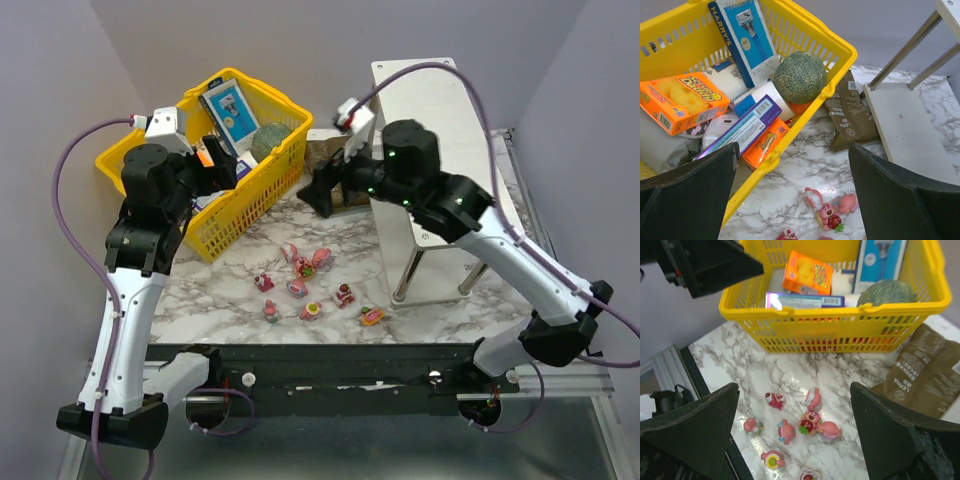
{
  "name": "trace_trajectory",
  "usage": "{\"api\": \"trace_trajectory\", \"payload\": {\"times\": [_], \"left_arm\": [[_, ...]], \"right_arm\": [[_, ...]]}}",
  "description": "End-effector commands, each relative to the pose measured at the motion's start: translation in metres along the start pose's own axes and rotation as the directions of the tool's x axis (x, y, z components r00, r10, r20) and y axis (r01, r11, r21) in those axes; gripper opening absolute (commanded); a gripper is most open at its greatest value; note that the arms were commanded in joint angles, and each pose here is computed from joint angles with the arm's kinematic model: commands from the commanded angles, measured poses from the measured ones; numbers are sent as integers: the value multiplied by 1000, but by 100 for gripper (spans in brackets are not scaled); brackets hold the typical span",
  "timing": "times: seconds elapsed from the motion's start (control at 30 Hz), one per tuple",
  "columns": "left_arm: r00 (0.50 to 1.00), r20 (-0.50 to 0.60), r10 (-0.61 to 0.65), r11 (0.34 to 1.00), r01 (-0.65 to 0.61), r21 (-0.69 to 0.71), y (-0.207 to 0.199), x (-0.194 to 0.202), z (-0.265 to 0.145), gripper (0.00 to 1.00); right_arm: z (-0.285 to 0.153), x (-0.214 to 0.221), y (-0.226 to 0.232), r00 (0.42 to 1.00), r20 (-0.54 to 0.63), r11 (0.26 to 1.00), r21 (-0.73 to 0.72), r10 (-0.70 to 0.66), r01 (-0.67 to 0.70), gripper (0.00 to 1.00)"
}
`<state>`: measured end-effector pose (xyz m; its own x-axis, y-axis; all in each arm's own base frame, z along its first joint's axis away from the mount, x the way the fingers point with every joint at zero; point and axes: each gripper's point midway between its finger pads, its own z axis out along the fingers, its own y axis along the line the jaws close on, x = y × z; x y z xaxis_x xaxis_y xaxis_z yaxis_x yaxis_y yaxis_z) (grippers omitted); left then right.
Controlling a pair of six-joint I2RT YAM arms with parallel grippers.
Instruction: Place and organize the plastic toys onto the shelf
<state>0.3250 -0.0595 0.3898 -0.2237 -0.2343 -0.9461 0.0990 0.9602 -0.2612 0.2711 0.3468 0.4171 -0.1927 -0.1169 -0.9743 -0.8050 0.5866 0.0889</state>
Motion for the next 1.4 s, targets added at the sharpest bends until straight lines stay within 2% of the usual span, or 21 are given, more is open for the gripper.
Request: {"api": "trace_trajectory", "payload": {"times": [0.0, 0.27, 0.47, 0.7, 0.9, 1.1, 1.3, 1.37], "left_arm": [[996, 68, -52, 994, 58, -95, 16, -9, -24, 99], [981, 168, -94, 982, 119, -144, 24, -25, -59, 99], [971, 197, -133, 980, 158, -119, 22, -20, -74, 99], [968, 169, -187, 977, 201, -73, 15, -4, -79, 99], [970, 168, -177, 979, 191, -71, 14, -5, -72, 99], [972, 176, -158, 983, 173, -69, 12, -13, -65, 99], [978, 155, -139, 984, 153, -86, 15, -6, -59, 99], [979, 151, -134, 985, 148, -90, 16, -4, -58, 99]], "right_arm": [[41, 62, 2, 982, -175, 990, 107, -74, 93, 98], [96, 159, 6, 925, -374, 965, 209, -69, 156, 95], [116, 212, 9, 900, -431, 942, 273, -64, 198, 94], [141, 271, 14, 863, -505, 942, 300, 20, 154, 95], [152, 293, 5, 846, -532, 921, 337, 15, 196, 96], [170, 297, -14, 858, -513, 904, 373, 11, 211, 96], [180, 309, -21, 852, -522, 921, 351, 41, 170, 89], [182, 311, -20, 850, -525, 926, 340, 42, 164, 84]]}}
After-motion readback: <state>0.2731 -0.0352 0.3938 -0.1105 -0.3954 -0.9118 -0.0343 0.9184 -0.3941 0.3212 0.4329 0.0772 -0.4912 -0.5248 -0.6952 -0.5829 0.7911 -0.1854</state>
